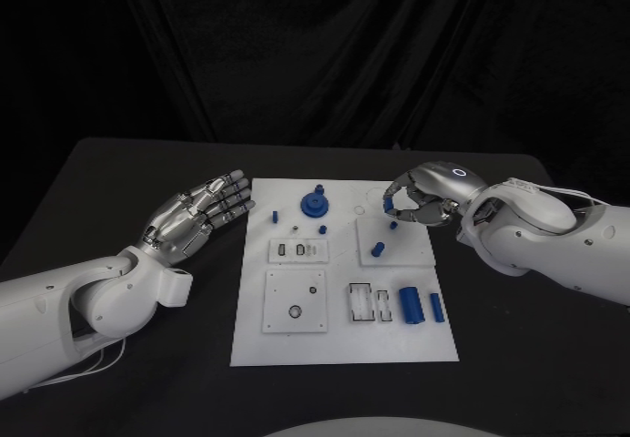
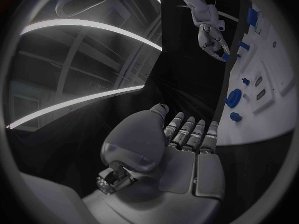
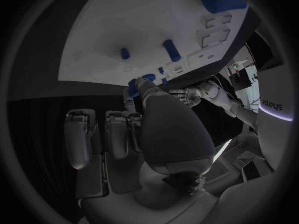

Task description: Assemble the parts on the task board

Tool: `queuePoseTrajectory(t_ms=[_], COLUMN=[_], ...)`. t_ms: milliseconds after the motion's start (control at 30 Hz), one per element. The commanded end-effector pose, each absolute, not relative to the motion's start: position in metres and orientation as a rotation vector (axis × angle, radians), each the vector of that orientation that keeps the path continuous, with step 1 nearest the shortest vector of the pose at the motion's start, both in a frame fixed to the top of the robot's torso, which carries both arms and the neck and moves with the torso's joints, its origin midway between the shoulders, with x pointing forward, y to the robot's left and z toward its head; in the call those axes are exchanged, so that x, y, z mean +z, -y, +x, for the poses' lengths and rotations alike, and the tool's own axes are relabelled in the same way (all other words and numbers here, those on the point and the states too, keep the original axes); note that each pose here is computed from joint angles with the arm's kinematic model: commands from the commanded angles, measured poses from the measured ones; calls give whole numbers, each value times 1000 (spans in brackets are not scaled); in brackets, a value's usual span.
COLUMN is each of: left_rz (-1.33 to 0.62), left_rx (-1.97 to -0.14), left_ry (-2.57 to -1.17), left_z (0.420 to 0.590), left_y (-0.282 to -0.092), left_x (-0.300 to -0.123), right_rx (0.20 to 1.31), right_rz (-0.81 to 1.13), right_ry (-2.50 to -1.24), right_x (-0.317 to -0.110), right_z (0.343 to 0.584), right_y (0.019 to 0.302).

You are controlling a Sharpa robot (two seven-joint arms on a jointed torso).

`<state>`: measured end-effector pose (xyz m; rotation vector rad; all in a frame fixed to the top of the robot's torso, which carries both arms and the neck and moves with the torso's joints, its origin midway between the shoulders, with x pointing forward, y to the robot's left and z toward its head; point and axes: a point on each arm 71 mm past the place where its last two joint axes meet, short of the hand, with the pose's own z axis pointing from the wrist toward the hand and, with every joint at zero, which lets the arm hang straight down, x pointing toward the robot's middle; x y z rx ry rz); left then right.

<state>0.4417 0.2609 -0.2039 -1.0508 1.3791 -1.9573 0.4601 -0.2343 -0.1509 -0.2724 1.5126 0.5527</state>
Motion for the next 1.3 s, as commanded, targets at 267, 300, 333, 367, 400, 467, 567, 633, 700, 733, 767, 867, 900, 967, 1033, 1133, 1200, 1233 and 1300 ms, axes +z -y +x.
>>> queuePoseTrajectory(t_ms=[267,300,333,367,400,467,567,633,700,733,767,867,900,967,1033,1133,1200,1233,1300], left_rz=[-1007,-1007,-1006,-1006,-1006,-1005,-1004,-1004,-1005,-1005,-1005,-1006,-1006,-1006,-1006,-1007,-1007,-1007,-1008], left_rx=[-2023,-2024,-2025,-2026,-2028,-2031,-2035,-2036,-2037,-2037,-2037,-2037,-2036,-2037,-2038,-2038,-2037,-2036,-2036], left_ry=[-1290,-1290,-1290,-1290,-1290,-1291,-1292,-1293,-1294,-1294,-1294,-1295,-1295,-1296,-1297,-1298,-1299,-1299,-1300], left_z=[441,441,441,441,441,441,441,441,441,441,441,441,441,441,441,441,441,441,441], left_y=[-258,-258,-258,-257,-257,-256,-255,-254,-254,-254,-255,-255,-255,-255,-255,-255,-255,-255,-255], left_x=[-199,-199,-199,-199,-199,-199,-199,-199,-199,-199,-199,-199,-199,-199,-199,-199,-199,-199,-199], right_rx=[689,697,706,713,719,729,737,739,737,736,733,722,717,712,712,715,716,717,718], right_rz=[-328,-332,-335,-337,-339,-339,-337,-333,-324,-321,-318,-319,-320,-323,-324,-326,-327,-327,-327], right_ry=[-1511,-1514,-1517,-1521,-1526,-1534,-1545,-1549,-1556,-1559,-1561,-1560,-1559,-1558,-1555,-1549,-1546,-1544,-1541], right_x=[-152,-154,-156,-158,-161,-166,-175,-179,-186,-189,-191,-197,-199,-201,-202,-203,-203,-203,-203], right_z=[439,438,437,436,436,435,435,436,437,437,438,438,438,438,438,438,438,438,438], right_y=[184,180,176,172,168,163,157,154,150,148,146,140,138,135,133,130,129,129,128])
